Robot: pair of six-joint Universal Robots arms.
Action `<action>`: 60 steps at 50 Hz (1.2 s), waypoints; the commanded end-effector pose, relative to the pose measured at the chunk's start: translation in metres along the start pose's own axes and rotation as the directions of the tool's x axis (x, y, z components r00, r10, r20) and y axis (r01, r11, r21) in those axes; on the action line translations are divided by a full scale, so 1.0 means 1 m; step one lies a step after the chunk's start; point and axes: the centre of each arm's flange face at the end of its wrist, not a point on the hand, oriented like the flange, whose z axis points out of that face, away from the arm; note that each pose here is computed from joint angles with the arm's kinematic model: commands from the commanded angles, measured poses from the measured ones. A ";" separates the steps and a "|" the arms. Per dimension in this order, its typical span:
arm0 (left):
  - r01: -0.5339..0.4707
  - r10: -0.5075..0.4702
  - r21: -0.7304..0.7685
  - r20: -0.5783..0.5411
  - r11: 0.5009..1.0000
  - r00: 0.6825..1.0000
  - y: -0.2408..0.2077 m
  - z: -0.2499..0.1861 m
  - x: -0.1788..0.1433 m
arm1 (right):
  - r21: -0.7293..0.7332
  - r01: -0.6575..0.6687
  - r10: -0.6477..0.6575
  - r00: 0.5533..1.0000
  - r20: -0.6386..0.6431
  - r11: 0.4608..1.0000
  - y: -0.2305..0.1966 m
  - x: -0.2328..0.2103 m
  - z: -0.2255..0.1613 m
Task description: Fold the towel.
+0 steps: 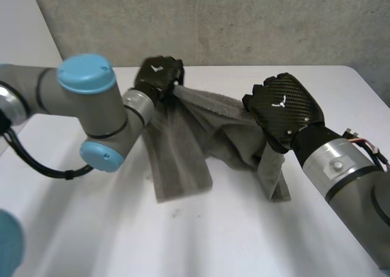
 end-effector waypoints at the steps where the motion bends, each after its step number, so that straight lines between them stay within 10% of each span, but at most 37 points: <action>1: -0.026 0.028 -0.019 0.070 0.999 0.997 -0.033 -0.050 -0.010 | -0.079 -0.005 0.008 0.999 0.038 0.997 0.024 -0.010 0.019; 15: -0.222 0.241 -0.327 0.019 0.919 0.970 0.022 -0.141 -0.010 | -0.265 -0.310 0.350 0.929 0.119 0.913 0.048 -0.030 0.039; 23: -0.245 0.265 -0.288 0.030 0.926 0.964 0.021 -0.115 -0.016 | -0.311 -0.360 0.421 0.893 0.157 0.880 0.057 -0.034 0.070; 31: -0.320 0.300 0.073 0.208 0.944 0.931 -0.064 -0.038 -0.044 | -0.060 -0.189 0.183 0.979 -0.090 0.980 0.024 0.026 0.131; 40: -0.398 0.188 0.382 0.481 0.834 0.856 -0.158 -0.020 -0.073 | 0.457 0.099 0.142 0.874 -0.464 0.884 -0.066 0.097 0.144; 49: -0.341 0.229 0.174 0.461 0.924 0.857 -0.071 -0.043 -0.064 | 0.271 -0.036 0.062 0.994 -0.088 0.962 -0.003 0.020 0.123; 60: -0.258 0.313 -0.215 0.283 0.942 0.906 0.053 -0.114 -0.028 | -0.222 -0.118 0.177 0.947 0.269 0.968 0.085 -0.064 0.073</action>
